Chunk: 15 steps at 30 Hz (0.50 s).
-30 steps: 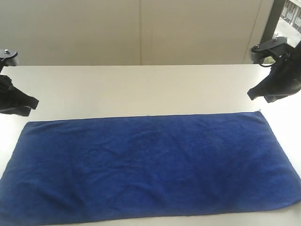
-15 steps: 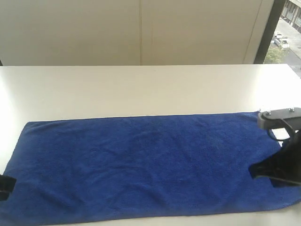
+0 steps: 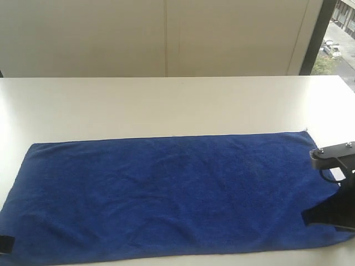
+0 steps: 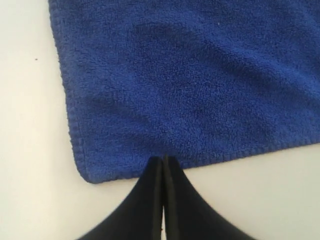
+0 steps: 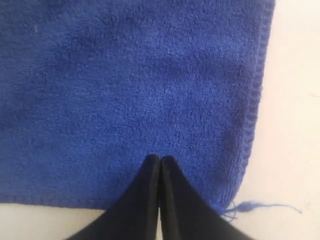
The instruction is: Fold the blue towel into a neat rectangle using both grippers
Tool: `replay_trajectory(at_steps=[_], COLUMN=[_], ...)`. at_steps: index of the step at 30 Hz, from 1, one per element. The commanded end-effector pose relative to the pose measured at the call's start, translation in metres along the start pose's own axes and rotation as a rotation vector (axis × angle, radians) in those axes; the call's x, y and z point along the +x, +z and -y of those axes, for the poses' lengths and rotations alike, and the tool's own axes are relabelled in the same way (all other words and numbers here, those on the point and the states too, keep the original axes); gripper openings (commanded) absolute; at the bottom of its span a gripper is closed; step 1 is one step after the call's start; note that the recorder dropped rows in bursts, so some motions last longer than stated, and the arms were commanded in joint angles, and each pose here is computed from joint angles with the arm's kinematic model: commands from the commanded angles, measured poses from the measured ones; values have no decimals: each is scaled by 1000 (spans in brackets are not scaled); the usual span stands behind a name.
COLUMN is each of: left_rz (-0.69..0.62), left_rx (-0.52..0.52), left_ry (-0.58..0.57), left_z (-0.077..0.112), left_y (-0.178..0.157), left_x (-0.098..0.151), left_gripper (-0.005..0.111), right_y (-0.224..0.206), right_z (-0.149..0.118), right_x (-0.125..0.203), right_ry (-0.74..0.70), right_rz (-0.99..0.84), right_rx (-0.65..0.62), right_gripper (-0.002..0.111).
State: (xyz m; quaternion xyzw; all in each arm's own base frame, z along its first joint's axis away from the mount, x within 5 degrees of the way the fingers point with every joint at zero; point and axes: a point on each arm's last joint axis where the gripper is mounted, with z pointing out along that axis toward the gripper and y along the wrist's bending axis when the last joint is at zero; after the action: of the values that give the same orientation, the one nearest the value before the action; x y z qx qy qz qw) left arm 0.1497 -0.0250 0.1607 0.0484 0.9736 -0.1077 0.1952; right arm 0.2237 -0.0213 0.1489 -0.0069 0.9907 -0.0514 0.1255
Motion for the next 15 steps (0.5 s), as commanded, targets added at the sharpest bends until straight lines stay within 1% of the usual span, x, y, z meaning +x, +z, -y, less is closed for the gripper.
replay_trajectory(at_steps=[1, 3, 8, 11, 15], left_rz=[-6, -15, -80, -123, -148], left_rx=[-7, -21, -74, -70, -73], left_ry=[17, 37, 149, 143, 137], left_z=[0, -1, -8, -9, -11], left_y=[1, 1, 6, 12, 18], left_x=[3, 4, 7, 8, 9], left_gripper=[0, 0, 0, 0, 0], right_y=[9, 11, 14, 13, 12], right_z=[0, 0, 1, 1, 2], right_x=[0, 0, -1, -5, -8], right_ry=[-16, -17, -50, -49, -61], right_rz=[-13, -18, -19, -6, -1], right_rx=[7, 6, 18, 19, 28], right_gripper=[0, 0, 0, 0, 0])
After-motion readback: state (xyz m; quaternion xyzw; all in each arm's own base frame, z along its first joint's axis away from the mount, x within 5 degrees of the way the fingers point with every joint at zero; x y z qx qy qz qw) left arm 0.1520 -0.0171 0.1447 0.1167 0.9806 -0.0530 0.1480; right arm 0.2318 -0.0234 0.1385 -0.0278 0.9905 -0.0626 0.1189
